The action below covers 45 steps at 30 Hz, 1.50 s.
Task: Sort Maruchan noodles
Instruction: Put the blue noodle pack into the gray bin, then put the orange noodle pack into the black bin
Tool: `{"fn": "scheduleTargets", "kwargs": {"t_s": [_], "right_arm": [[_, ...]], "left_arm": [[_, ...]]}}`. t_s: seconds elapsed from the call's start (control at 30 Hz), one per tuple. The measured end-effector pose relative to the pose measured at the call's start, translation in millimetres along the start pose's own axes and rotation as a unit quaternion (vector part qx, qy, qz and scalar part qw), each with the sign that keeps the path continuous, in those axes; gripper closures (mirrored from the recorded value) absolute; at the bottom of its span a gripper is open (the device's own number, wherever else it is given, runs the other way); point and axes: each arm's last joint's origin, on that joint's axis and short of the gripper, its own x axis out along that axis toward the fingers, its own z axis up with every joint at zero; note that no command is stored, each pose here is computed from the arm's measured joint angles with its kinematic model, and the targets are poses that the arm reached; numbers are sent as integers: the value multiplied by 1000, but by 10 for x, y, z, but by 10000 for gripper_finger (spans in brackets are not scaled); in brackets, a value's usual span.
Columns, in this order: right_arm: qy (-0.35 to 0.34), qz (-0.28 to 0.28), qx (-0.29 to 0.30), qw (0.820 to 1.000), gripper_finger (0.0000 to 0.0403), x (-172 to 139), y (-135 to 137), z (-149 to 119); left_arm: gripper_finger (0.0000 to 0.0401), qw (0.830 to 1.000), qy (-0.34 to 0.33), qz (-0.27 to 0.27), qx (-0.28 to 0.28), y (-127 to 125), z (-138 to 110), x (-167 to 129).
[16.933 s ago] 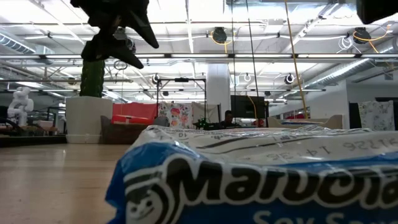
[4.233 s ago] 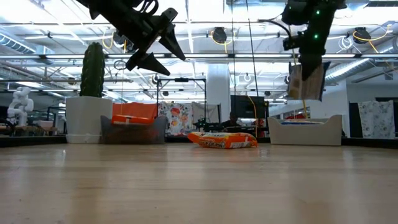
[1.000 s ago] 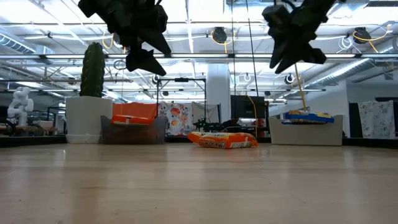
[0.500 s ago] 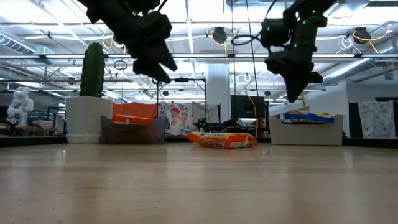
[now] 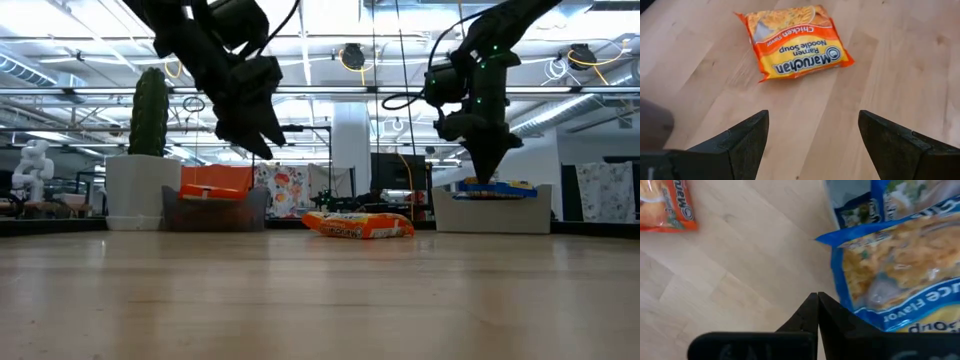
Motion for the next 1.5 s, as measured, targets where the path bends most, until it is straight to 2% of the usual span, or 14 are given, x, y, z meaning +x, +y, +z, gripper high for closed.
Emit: {"fn": "scheduleTargets", "kwargs": {"t_s": [0.27, 0.67, 0.9, 1.0, 1.13, 1.3, 1.4, 1.5], "right_arm": [[-3, -30, 2, 1000, 403, -1, -155, 21], [-22, -35, 28, 999, 403, -13, -357, 64], [-35, -29, 44, 998, 403, -39, -369, 70], [-60, 1, 74, 995, 403, -145, -347, 31], [-142, 42, 108, 983, 403, -409, -279, -40], [-267, 94, 137, 949, 403, -798, -156, -176], [-311, 128, 151, 930, 403, -970, -55, -283], [-328, 158, 140, 921, 403, -1067, 73, -379]], "left_arm": [[91, 1000, 9, 0, -6, 53, -6, 60], [91, 1000, -17, 8, -8, 185, 62, 47], [91, 999, -21, 10, 26, 280, 83, 37], [91, 998, -22, 15, 49, 326, 89, 32], [91, 996, -30, 20, 76, 389, 88, 79], [91, 994, -9, 0, 113, 438, 6, 265], [91, 987, 3, -13, 161, 397, -39, 388], [91, 982, -3, -18, 189, 362, -51, 508]]}}
